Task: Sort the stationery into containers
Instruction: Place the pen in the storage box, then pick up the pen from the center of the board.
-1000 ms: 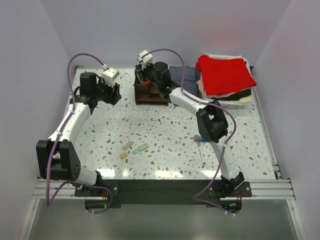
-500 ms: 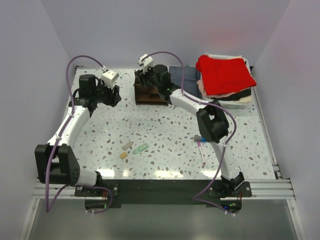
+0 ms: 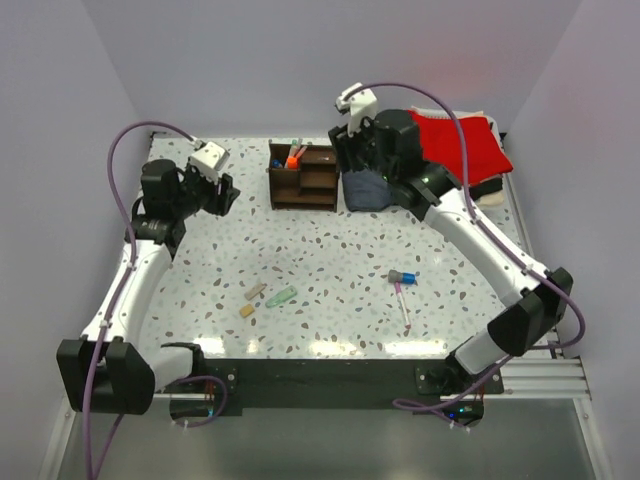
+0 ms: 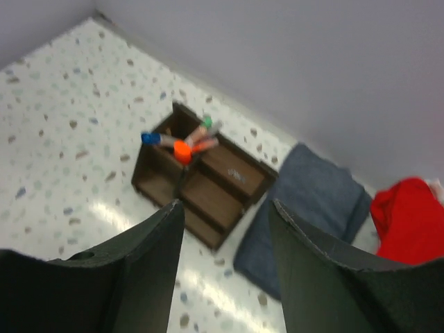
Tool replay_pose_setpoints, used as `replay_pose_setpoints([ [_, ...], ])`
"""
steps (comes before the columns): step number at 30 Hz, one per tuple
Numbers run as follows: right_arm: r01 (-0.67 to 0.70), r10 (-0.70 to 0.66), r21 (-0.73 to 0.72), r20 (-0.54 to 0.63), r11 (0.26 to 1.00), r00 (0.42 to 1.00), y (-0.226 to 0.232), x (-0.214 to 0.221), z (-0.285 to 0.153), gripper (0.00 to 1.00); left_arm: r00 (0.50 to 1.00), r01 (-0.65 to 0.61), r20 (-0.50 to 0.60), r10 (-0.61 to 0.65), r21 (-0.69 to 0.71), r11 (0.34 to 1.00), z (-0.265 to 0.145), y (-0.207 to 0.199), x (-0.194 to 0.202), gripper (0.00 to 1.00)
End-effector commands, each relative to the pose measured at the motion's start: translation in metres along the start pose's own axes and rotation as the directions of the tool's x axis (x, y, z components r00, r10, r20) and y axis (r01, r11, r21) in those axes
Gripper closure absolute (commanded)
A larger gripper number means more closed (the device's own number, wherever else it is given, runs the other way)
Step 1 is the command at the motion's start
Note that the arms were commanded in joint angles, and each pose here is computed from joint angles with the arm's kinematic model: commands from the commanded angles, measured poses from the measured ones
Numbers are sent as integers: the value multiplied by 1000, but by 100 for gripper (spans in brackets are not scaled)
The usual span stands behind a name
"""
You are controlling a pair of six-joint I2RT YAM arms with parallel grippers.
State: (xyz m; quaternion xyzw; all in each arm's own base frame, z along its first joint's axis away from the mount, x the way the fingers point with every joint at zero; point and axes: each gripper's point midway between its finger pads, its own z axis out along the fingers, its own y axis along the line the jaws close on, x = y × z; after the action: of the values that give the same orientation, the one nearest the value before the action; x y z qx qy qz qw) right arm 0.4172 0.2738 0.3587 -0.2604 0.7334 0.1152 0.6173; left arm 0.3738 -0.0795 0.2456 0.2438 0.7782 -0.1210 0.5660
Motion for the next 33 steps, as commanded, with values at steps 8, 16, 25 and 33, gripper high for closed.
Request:
replay_pose_setpoints([
  [8,-184,214,142,-856,973,470,1,275,-120,46,992,-20,125,20,-1,1000,-5,-1,-25,41],
  [16,-234,251,185,-921,954,298,21,317,-153,50,994,-18,109,18,2,1000,-5,-2,-21,41],
  [25,-278,276,225,-948,934,158,35,348,-180,54,996,-14,91,13,6,1000,-3,-2,-15,41],
  [33,-298,259,207,-955,932,147,41,360,-182,57,996,-5,85,4,15,1000,1,-3,-10,41],
])
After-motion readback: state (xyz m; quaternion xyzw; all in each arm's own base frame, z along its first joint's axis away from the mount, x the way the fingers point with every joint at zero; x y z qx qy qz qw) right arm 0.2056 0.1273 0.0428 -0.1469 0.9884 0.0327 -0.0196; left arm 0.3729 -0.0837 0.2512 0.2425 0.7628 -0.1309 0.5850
